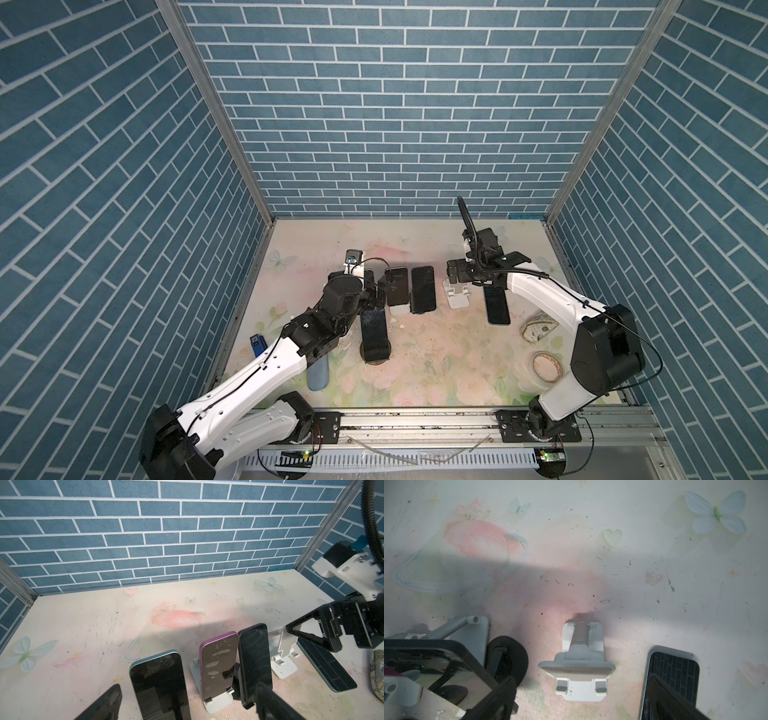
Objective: Remove the phone from the phone stand
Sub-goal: 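Move the right gripper over the empty white stand and grasp its stem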
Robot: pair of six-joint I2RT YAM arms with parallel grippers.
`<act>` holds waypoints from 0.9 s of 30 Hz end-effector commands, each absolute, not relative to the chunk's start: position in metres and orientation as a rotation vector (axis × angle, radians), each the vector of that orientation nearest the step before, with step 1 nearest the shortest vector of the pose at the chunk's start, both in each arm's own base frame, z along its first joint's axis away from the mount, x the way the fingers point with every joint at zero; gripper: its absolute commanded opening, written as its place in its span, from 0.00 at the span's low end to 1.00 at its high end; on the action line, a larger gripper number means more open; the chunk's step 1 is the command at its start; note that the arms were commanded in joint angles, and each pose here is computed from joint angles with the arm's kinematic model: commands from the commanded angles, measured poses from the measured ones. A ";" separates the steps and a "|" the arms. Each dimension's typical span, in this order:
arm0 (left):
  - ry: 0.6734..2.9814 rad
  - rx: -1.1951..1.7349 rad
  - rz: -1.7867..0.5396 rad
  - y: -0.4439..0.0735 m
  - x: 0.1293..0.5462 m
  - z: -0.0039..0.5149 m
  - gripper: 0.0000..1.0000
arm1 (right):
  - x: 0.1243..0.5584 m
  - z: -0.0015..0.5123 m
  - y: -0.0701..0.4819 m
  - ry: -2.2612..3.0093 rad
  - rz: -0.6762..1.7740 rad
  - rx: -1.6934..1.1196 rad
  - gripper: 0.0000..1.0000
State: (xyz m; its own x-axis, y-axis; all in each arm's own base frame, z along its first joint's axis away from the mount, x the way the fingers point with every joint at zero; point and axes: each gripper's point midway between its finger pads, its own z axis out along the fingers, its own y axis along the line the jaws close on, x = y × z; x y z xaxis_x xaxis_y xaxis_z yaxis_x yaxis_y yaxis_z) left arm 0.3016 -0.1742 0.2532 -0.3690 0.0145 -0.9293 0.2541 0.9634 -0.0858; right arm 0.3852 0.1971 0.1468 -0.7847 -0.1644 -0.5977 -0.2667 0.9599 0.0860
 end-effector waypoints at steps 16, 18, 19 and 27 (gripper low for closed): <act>1.939 0.205 -0.215 -0.167 0.297 0.247 1.00 | 0.407 0.122 0.214 2.536 0.141 -0.262 0.68; 1.939 0.205 -0.215 -0.167 0.297 0.246 1.00 | 0.409 0.122 0.215 2.534 0.135 -0.266 0.56; 1.939 0.206 -0.215 -0.167 0.297 0.246 1.00 | 0.410 0.122 0.216 2.532 0.131 -0.269 0.52; 1.937 0.209 -0.209 -0.167 0.297 0.247 1.00 | 0.431 0.144 0.214 2.438 0.056 -0.316 0.46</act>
State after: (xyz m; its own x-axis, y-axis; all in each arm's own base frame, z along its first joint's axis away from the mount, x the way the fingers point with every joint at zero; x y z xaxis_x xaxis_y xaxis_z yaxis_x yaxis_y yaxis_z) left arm 0.2996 -0.1687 0.2495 -0.3646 0.0279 -0.9307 0.2429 0.9678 -0.0662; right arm 0.4080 0.2096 0.1140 -0.8120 -0.1919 -0.5511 -0.2320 0.9727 0.0031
